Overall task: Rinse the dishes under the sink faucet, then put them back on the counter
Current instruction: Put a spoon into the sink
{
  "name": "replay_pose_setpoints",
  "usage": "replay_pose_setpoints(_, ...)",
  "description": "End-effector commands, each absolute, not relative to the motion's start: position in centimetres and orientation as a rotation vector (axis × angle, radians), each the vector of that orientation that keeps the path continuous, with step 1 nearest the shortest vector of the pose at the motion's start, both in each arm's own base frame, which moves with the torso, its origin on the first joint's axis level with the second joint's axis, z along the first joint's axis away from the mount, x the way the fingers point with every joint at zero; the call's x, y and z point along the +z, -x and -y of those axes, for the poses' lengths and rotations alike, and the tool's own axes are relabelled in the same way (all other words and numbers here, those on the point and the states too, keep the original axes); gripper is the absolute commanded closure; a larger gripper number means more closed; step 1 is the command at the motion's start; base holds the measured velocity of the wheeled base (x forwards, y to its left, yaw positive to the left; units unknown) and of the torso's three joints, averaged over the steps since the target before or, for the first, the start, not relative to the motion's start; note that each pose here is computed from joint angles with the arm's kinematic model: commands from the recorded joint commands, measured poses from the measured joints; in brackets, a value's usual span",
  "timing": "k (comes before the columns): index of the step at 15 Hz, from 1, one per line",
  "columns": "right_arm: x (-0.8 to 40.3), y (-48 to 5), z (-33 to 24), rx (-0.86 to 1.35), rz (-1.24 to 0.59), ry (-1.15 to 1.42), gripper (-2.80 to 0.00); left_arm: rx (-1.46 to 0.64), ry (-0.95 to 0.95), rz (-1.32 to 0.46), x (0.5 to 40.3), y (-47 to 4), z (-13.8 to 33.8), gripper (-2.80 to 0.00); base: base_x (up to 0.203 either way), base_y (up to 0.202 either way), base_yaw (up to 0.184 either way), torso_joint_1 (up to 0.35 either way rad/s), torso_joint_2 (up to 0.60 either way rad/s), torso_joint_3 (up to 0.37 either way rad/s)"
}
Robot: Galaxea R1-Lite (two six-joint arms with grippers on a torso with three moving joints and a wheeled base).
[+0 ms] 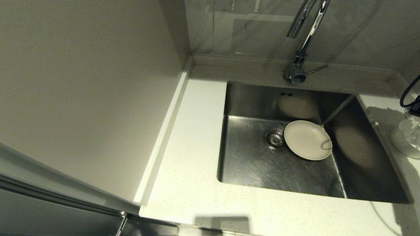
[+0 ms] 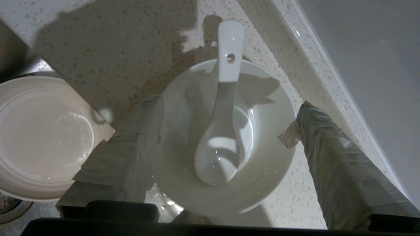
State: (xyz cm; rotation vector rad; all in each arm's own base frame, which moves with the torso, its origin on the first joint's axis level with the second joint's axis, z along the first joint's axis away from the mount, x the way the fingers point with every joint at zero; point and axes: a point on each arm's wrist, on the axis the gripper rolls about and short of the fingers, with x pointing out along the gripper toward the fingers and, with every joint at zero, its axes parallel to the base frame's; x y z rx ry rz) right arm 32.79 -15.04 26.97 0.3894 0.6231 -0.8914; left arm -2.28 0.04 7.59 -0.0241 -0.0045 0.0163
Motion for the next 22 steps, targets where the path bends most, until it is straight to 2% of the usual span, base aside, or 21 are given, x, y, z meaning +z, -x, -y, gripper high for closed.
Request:
replay_pose_setpoints(1,26.2,-33.0,15.2,-0.898,-0.636,-0.390,-2.80,0.017,0.025,0.008,7.6,2.3,0.0,0.00,0.000,0.000,0.000,0.000,0.00,0.000)
replay_pose_setpoints(22,23.5,-34.1,15.5,-0.863,-0.724,-0.413,-2.80,0.017,0.025,0.008,7.6,2.3,0.0,0.00,0.000,0.000,0.000,0.000,0.00,0.000)
